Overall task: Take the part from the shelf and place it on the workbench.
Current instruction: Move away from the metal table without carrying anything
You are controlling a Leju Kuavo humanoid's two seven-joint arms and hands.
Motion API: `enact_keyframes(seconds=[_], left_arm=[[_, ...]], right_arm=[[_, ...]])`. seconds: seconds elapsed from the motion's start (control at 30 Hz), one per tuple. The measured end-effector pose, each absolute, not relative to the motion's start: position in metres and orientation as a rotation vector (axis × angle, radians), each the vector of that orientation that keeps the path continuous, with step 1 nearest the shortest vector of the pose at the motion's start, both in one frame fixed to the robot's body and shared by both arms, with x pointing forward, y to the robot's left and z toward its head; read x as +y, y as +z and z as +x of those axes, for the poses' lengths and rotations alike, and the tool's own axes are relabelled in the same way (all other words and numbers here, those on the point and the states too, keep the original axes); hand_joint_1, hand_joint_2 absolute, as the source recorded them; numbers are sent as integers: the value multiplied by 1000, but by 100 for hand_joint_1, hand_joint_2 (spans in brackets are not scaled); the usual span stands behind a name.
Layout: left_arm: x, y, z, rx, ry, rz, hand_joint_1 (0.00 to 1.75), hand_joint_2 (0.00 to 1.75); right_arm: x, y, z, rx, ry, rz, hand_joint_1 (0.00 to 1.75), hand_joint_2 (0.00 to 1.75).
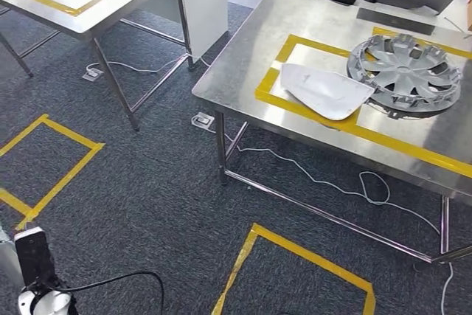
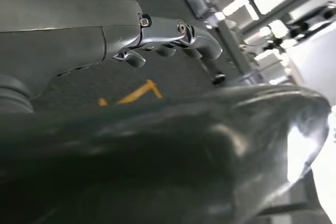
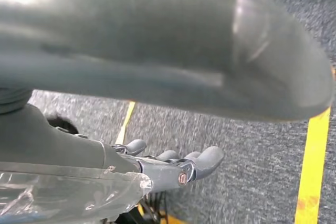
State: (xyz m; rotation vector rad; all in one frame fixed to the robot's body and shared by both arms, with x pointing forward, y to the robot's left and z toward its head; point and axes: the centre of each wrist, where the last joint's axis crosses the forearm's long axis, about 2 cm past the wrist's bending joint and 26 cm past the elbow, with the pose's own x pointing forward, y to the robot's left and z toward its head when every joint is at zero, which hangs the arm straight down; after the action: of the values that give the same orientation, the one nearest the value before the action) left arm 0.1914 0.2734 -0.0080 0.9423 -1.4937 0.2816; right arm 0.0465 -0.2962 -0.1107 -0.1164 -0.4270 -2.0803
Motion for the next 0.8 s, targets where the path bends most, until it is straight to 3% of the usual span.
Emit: enact_keyframes(seconds=[0.33,0.57,0.8], left_arm=[[274,-87,112,-944,353,635,0,0],[249,-101,74,-495,223,403,0,0],[240,-105,56,-377,163,345,0,0]], right_arm=[[-297,-111,43,-435,-2079,-110,0,0],[-300,-111,43,-448,-2079,-108,0,0],[-299,-111,41,-443,-2079,-105,0,0]])
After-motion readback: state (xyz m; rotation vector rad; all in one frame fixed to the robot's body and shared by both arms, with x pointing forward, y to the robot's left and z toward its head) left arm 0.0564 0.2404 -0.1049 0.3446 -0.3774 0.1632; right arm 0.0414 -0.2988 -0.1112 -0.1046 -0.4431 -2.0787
